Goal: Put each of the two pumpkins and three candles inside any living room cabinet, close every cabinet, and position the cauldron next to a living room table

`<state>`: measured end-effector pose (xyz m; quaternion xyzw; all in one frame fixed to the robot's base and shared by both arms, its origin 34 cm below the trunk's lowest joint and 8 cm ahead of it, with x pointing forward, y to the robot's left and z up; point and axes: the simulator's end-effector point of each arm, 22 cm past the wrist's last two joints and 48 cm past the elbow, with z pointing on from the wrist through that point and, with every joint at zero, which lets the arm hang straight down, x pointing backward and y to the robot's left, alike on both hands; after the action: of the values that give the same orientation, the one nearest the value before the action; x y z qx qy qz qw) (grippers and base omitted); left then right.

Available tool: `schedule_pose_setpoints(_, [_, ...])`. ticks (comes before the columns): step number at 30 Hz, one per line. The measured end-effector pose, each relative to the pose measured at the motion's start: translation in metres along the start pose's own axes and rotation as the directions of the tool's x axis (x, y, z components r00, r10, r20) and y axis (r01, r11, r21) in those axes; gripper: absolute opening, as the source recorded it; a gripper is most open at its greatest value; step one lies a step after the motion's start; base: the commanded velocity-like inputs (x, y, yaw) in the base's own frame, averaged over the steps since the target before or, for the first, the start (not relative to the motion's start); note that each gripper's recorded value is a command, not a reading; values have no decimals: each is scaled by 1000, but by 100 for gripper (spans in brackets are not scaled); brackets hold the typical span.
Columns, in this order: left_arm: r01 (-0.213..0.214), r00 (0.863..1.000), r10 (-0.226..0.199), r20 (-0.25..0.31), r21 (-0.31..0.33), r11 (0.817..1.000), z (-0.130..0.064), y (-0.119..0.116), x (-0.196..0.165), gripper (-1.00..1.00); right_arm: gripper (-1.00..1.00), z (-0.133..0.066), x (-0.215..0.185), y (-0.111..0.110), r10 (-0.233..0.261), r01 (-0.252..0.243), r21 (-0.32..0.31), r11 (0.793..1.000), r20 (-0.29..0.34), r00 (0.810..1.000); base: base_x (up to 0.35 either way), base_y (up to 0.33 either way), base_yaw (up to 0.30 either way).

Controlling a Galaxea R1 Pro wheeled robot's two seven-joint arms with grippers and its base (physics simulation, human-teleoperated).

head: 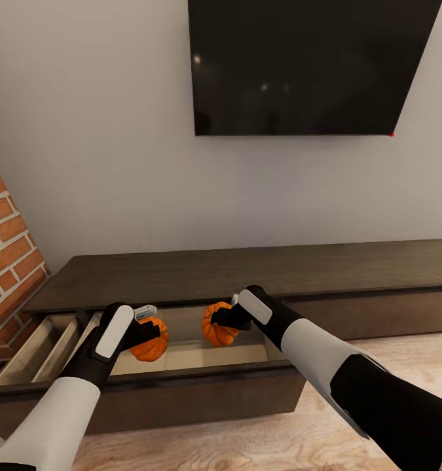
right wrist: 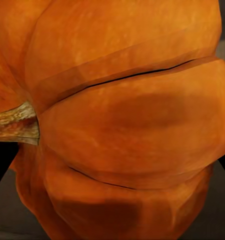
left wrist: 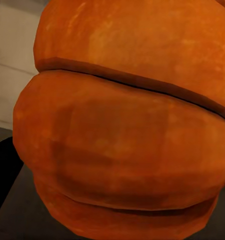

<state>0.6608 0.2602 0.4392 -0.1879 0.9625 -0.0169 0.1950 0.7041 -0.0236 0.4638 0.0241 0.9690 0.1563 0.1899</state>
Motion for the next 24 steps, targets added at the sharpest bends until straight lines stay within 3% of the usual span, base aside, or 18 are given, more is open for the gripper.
schedule_pose_setpoints(9, [-1,1000,1,1,3,1000,0,-1,0,-100,-100,3,-1,-4,-17,17,23,1000,23,1000,0,0,0])
schedule_pose_setpoints(24, [-4,999,3,-47,-15,1000,30,4,15,-100,-100,42,23,-32,-3,6,69,998,-45,999,0,0,0])
